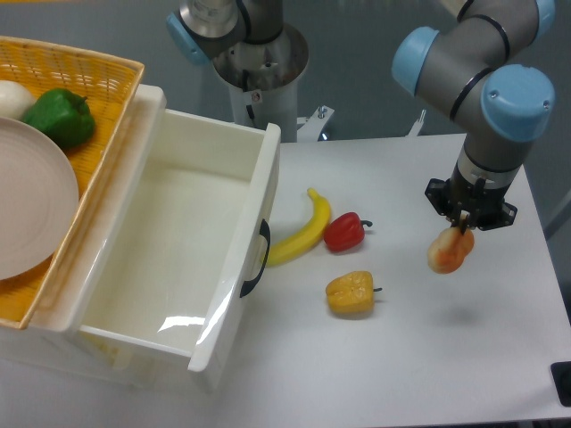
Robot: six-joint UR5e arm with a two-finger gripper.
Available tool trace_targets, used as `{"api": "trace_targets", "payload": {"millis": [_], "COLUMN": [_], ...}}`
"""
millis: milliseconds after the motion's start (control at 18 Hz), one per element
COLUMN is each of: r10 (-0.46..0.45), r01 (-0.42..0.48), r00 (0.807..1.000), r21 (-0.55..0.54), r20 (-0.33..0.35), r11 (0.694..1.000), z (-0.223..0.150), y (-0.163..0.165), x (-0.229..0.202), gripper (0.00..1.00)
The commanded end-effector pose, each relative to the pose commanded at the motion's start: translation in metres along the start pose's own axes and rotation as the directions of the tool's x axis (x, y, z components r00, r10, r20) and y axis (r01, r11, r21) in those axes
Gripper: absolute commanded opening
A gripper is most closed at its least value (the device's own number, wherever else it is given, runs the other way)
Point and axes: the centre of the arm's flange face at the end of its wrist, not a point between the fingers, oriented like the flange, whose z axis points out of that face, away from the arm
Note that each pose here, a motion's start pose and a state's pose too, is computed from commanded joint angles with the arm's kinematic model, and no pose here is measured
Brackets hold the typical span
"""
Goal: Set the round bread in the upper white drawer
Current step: 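Carry the held round bread bun with the gripper over the open drawer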
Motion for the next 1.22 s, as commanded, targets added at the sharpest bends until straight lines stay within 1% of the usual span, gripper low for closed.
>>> {"api": "trace_targets", "payload": {"millis": [222,278,444,556,722,778,833,1000,1111,1222], "r10": [0.000,-0.001,-0.006,-0.049,-0.090,-0.116,-0.142,-0.176,-0.182,-0.164], "r01": [0.000,0.001,0.006,0.052,0.099,0.129,0.161,0.216,0.236,0.235], "r00": [1.000,1.000,1.000,0.999,0.995,0.991,0.987,0.975,0.969,0.968], "r21": [0.014,0.045,0.134,0.185,0.258,0.284,0.318,0.396,0.418,0.441], "r20": [0.002,-0.004,-0.001,-0.016,-0.048,-0.063,-0.080,-0.136,-0.165,-0.192], "r11": [1.000,0.999,0.991,0.981,0.961,0.950,0.934,0.893,0.877,0.866], "z": [-0.003,-0.008,-0.036,-0.056,-0.079,-0.087,-0.098,-0.130,-0.145,-0.154], "y": [-0.001,-0.005,-0.013,-0.016,-0.032,-0.035,-0.038,-0.062,-0.077,-0.083], "x": [0.000,0.003,0.017,0.031,0.062,0.068,0.076,0.114,0.145,0.172], "gripper": [0.00,0.00,0.00,0.00,0.00,0.00,0.00,0.00,0.00,0.00]}}
